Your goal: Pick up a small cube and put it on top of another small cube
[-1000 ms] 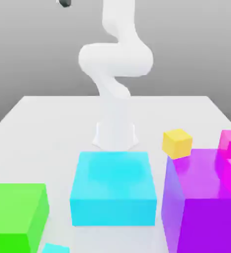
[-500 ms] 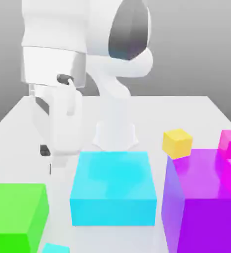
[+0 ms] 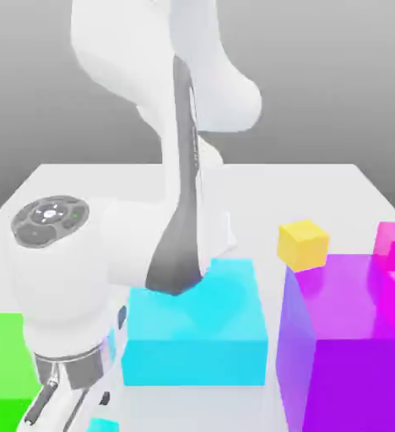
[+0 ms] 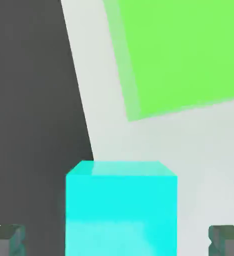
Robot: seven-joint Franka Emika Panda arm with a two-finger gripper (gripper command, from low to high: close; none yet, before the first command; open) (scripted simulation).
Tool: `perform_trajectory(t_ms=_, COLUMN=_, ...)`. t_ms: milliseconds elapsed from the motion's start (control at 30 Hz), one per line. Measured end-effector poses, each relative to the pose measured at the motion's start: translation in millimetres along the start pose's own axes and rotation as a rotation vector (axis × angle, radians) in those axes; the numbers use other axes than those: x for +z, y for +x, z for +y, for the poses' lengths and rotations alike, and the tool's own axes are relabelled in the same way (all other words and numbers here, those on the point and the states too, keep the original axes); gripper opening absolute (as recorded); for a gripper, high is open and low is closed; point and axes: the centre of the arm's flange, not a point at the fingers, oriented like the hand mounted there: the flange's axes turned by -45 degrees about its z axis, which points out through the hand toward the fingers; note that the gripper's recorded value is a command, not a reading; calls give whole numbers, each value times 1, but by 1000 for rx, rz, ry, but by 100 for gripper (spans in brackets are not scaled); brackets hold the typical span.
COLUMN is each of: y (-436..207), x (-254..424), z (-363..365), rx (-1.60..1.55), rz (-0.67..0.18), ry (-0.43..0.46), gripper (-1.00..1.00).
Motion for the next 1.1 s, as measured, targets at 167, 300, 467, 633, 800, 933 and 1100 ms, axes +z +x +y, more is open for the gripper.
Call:
perform_trajectory(t_ms=167, y=0, x=7, z=0, rx=1, rz=0, ry=3, gripper=-100)
perform_trajectory(t_ms=300, y=0, x=-33, z=0, rx=2, rz=0, ry=2, gripper=-100)
perform_trajectory(t_ms=467, y=-71, x=-117, z=1, rx=-191, rz=-37, ry=17, gripper=-100)
perform_trajectory(t_ms=633, y=-183, x=-201, z=36, rx=-511, rz=-65, ry=32, gripper=-100)
perform_trajectory(t_ms=800, y=-282, x=-272, z=107, rx=-842, rz=-59, ry=31, gripper=-100)
perform_trajectory(t_ms=933, y=-334, x=-312, z=172, rx=-1070, rz=-27, ry=15, gripper=-100)
perform_trajectory(t_ms=1100, y=-359, x=-275, z=208, rx=-1184, rz=-3, ry=1, gripper=-100)
